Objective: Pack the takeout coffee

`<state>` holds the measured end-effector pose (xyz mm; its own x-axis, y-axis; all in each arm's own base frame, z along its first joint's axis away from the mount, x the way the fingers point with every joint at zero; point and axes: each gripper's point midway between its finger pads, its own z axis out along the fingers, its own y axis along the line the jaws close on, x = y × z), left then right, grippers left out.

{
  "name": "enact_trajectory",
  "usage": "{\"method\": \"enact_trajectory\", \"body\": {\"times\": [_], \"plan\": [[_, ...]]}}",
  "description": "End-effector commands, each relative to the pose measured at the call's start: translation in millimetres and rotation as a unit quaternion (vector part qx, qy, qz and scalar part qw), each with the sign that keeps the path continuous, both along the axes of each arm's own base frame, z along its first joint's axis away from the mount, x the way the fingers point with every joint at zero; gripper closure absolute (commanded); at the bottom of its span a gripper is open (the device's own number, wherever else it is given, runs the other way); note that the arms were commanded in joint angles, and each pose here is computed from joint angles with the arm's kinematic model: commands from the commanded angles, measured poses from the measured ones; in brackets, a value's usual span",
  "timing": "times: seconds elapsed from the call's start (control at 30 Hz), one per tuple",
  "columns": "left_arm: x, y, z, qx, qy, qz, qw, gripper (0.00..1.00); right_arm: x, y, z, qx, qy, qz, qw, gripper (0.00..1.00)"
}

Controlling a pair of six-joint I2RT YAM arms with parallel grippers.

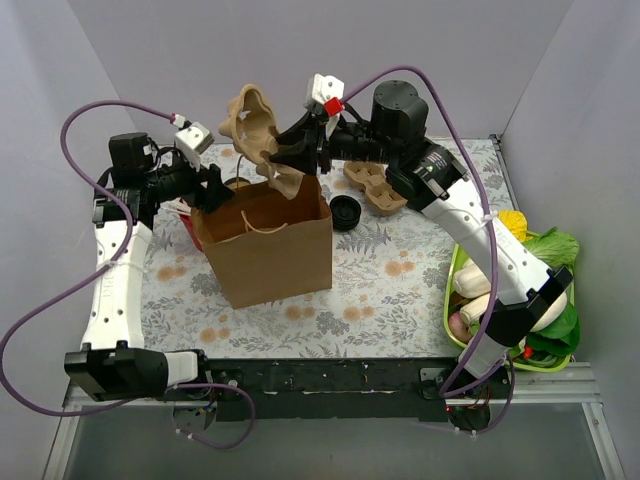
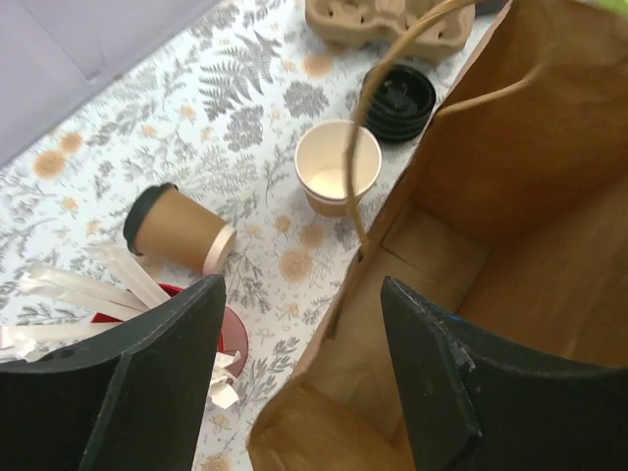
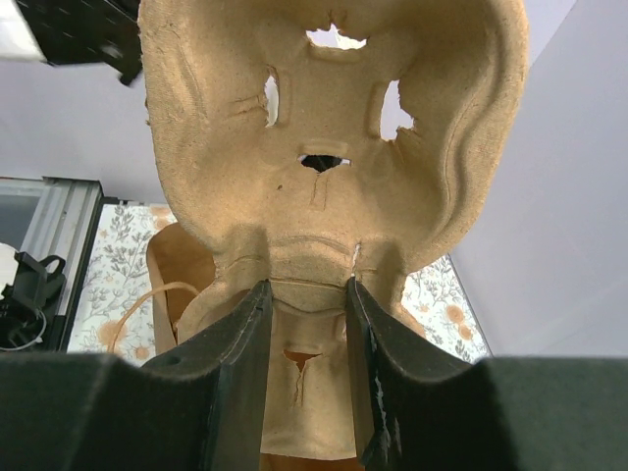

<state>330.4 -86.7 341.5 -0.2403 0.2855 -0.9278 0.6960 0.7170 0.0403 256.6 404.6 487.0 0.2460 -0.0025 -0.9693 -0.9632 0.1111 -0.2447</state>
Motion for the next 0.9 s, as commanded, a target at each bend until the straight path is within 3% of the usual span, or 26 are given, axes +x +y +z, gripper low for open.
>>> {"method": "enact_trajectory", "body": {"times": [0.0,0.07,0.2,0.3,0.37,0.43,0.6,0.87], "plan": [[3,3,-23,0.013,0.022,-0.01,1.0,0.38,-18,-11,36,0.041,-0.039,0.006,0.998,0.99],[2,-4,-29,0.004,0.037,-0.034,0.999,0.44,-18,-11,35,0.04,-0.04,0.006,0.998,0.99],[-5,-14,-28,-0.017,0.053,-0.069,0.996,0.67,-19,-10,29,0.033,-0.047,0.011,0.998,0.99],[-15,-20,-31,-0.026,0.064,-0.094,0.993,0.77,-22,-8,14,0.018,-0.049,0.023,0.998,0.99],[-22,-23,-37,-0.03,0.079,-0.104,0.991,0.92,-25,-6,2,0.004,-0.042,0.034,0.999,0.99],[-27,-25,-39,-0.037,0.09,-0.112,0.989,1.0,-28,-5,-5,-0.007,-0.043,0.046,0.998,0.99],[-39,-30,-23,-0.058,0.082,-0.109,0.989,1.0,-40,1,-12,-0.02,-0.058,0.071,0.996,0.99],[-49,-33,23,-0.066,0.015,-0.102,0.992,1.0,-76,20,-39,-0.059,-0.118,0.129,0.983,0.99]]}}
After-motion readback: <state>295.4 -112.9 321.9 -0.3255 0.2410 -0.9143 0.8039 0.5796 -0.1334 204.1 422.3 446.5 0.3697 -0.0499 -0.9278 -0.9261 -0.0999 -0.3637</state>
